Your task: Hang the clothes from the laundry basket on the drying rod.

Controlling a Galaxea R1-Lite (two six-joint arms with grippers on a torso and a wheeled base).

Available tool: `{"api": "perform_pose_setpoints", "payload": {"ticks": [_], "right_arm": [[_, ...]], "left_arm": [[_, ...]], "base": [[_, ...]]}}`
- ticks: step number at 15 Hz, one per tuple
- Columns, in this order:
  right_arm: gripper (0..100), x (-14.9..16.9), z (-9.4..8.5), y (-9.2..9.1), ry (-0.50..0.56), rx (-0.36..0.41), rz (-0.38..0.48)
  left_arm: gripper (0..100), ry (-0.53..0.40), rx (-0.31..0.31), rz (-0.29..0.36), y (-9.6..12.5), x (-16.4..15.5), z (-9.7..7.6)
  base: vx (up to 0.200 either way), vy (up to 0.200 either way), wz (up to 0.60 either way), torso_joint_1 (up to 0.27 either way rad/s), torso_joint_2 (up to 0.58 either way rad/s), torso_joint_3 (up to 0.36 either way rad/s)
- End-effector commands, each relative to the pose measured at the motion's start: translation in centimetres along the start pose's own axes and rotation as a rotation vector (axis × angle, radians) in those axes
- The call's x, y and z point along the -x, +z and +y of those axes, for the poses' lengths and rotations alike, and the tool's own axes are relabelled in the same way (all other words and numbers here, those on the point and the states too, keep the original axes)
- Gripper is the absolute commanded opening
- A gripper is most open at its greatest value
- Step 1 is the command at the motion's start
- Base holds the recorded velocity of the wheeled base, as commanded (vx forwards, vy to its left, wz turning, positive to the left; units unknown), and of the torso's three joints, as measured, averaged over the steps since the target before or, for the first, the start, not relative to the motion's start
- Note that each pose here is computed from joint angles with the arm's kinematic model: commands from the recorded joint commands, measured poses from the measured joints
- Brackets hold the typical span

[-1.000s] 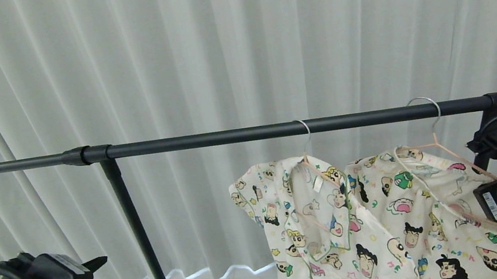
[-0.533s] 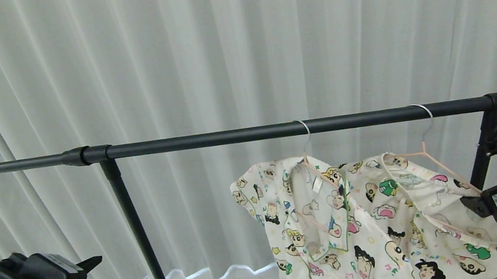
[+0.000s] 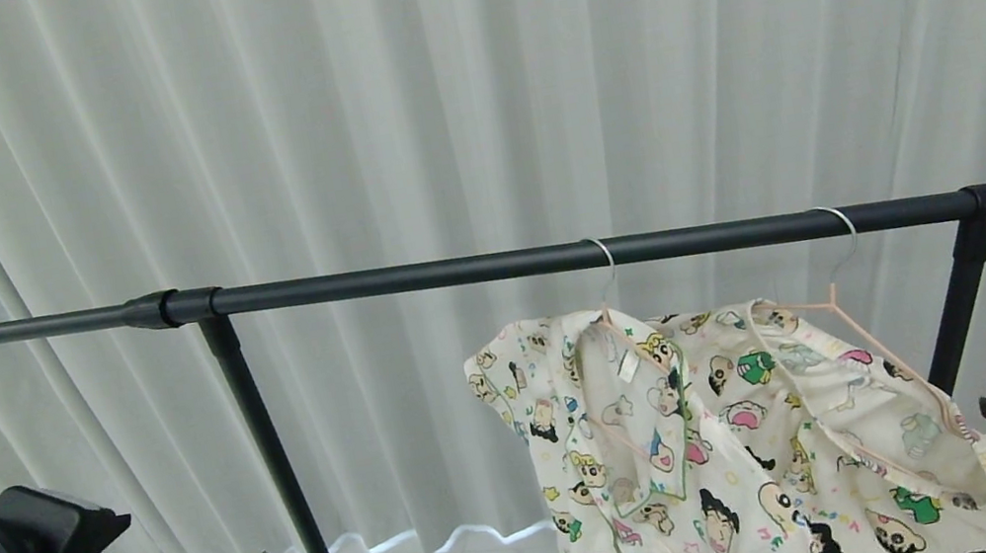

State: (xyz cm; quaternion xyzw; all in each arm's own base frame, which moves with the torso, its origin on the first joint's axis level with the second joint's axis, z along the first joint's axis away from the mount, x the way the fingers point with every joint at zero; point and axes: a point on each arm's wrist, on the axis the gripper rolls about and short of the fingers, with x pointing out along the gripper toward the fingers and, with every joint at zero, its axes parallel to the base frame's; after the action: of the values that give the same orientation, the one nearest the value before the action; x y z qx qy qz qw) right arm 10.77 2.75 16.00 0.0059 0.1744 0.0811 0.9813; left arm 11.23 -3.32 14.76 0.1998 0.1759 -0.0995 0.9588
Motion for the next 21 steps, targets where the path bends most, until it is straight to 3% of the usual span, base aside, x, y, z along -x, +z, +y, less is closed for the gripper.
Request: {"api": "perform_pose_setpoints", "payload": {"ticks": [1, 3, 4, 5, 7, 12, 14, 17, 19, 21], "right_arm": [[100, 2.5, -0.8, -1.6, -0.048, -0.017, -0.073], [100, 2.5, -1.7, -2.6, -0.187, -0.003, -0.022], [100, 2.5, -1.7, -2.6, -0.187, -0.003, -0.022], [100, 2.8, -2.5, -3.1, -0.299, 0.005, 0.025], [100, 3.6, -2.8, -3.8, -0.366, 0.023, 0.034], [100, 6.8, -2.1, -6.3, -0.388, 0.081, 0.04], [100, 8.4, -1.7, -7.9, -0.39, 0.096, 0.023], [100, 10.6, -1.0, -10.9, -0.389, 0.099, -0.058], [100, 10.9, -0.9, -11.1, -0.398, 0.089, -0.097], [100, 11.0, -1.0, -11.2, -0.442, 0.077, -0.095]], "left_arm": [[100, 0.089, 0.039, 0.047, -1.3, 0.4, 0.9], [100, 0.154, 0.062, 0.068, -2.9, 1.4, 1.1], [100, 0.154, 0.062, 0.068, -2.9, 1.4, 1.1], [100, 0.216, 0.084, 0.065, -4.5, 2.7, 1.0], [100, 0.291, 0.107, 0.056, -6.0, 3.9, 0.7], [100, 0.56, 0.162, 0.088, -8.6, 7.0, -0.2], [100, 0.599, 0.163, 0.055, -10.3, 8.6, -1.4], [100, 0.681, 0.175, -0.015, -10.6, 9.7, -1.7], [100, 0.72, 0.189, -0.086, -10.8, 10.3, -2.0], [100, 0.805, 0.237, -0.054, -11.1, 10.3, -1.9]], "base": [[-0.2, 0.0, 0.0, -0.007, 0.0, -0.002], [-0.2, 0.0, 0.0, 0.012, 0.0, 0.002], [-0.2, 0.0, 0.0, 0.007, 0.01, -0.007], [-0.2, 0.0, 0.0, -0.012, -0.01, 0.007], [-0.2, 0.0, 0.0, -0.002, 0.0, 0.007], [-0.2, 0.0, 0.0, 0.0, 0.0, 0.002], [-0.2, 0.0, 0.0, 0.0, 0.0, 0.0], [-0.2, 0.0, 0.0, 0.002, 0.0, 0.005], [-0.2, 0.0, 0.0, -0.005, 0.0, 0.007], [-0.2, 0.0, 0.0, 0.002, 0.0, 0.005]]}}
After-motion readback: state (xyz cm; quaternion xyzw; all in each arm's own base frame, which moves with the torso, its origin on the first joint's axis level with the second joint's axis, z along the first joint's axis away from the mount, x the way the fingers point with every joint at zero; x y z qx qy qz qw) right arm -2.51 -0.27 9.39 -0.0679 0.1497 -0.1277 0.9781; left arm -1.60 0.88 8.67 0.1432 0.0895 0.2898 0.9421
